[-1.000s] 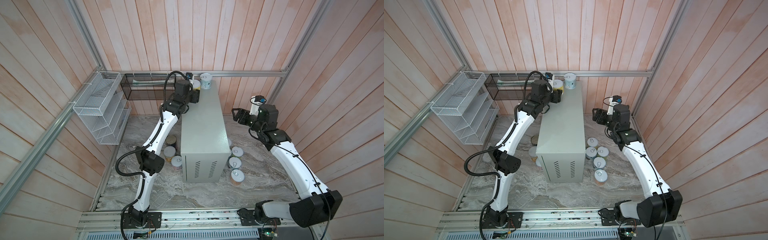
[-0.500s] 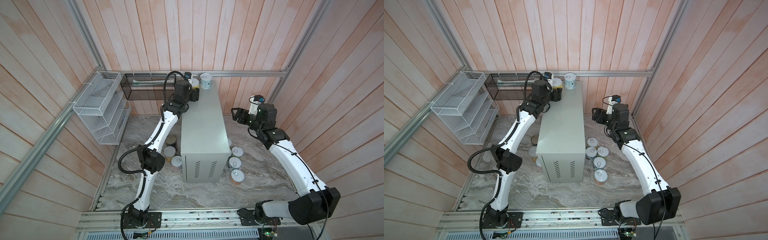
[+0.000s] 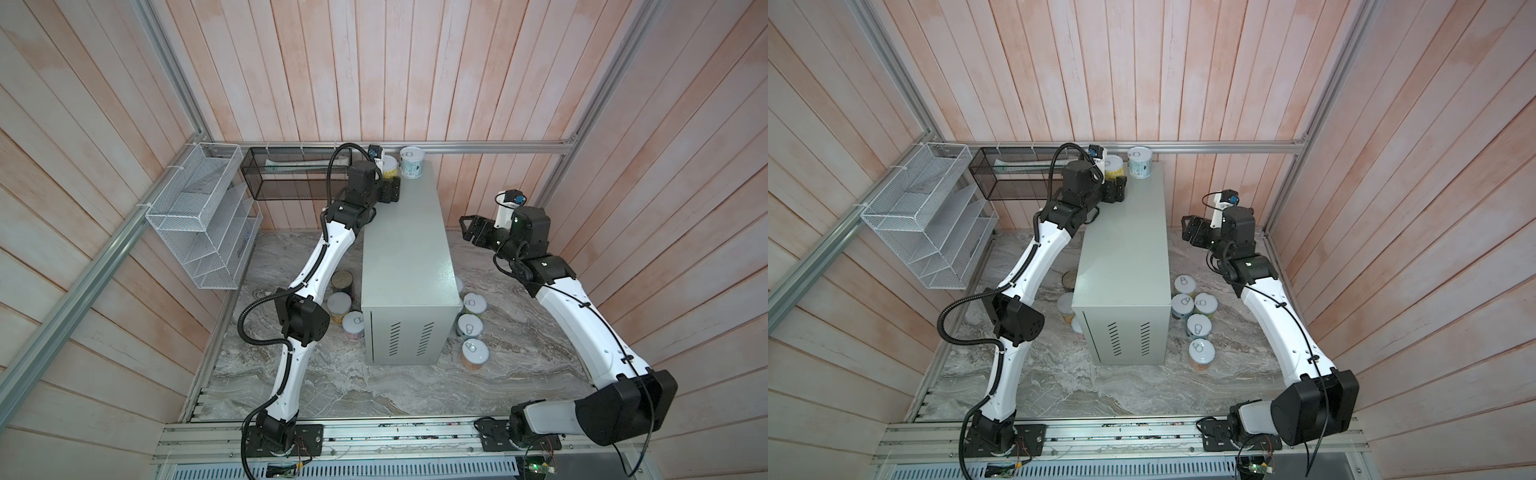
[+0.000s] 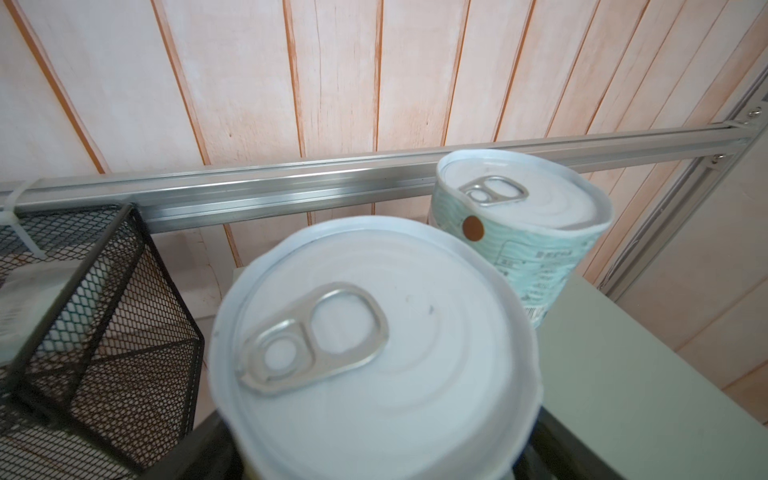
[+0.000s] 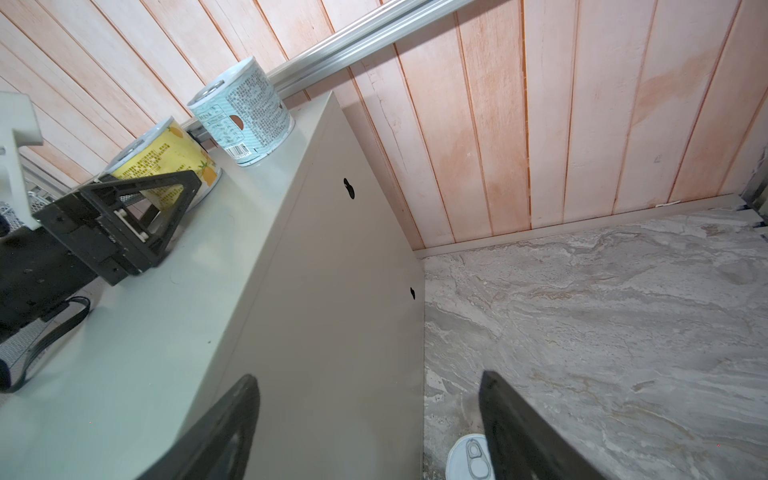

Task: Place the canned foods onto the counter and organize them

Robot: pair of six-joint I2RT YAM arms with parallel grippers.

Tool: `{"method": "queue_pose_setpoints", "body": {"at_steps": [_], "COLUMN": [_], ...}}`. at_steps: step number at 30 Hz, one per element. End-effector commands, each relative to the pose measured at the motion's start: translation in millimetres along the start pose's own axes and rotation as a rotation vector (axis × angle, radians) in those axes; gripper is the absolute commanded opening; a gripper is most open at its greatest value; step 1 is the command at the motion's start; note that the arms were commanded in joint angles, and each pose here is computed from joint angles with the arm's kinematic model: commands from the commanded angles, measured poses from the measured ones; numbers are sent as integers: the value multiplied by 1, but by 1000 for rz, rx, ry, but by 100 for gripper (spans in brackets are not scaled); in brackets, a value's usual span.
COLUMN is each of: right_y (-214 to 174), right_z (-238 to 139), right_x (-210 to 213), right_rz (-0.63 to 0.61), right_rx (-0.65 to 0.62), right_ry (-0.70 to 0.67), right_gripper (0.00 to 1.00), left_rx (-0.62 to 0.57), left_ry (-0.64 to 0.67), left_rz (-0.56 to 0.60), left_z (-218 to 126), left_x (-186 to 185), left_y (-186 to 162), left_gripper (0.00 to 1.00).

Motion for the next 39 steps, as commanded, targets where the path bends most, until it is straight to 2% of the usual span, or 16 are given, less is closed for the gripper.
{"method": "queue_pose_setpoints", "body": {"at_steps": [1, 6, 12, 14, 39], "right_y": [15, 13, 11, 10, 10], "right_z": [-14, -21, -24, -24, -16], "right_x": [13, 15, 15, 14, 12], "right_rz": [-6, -3, -3, -3, -2], "right_rx": [-50, -58, -61, -61, -52], "right_ry": [31, 35, 36, 30, 22], "right_gripper": [83, 83, 82, 82, 82], "left_rx": [87, 104, 108, 104, 20], "left_ry": [-27, -26, -29, -32, 54], "left_rz": [25, 59, 37, 35, -12], "left_z": [-10, -26, -27, -25, 2], "left_x": [-6, -17, -19, -19, 7], "left_y": [-17, -19, -21, -21, -8], "left_gripper": [95, 91, 70, 66, 68]}}
Point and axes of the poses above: each gripper's point midway between its finger pads, its own z axis out along the fingers, its own x axis along the line the jaws close on, y = z × x, the point moved 3 cm from there along -z, back along the fingers, and after that the axes turned 6 degrees about -z, right-handed, at the moved point
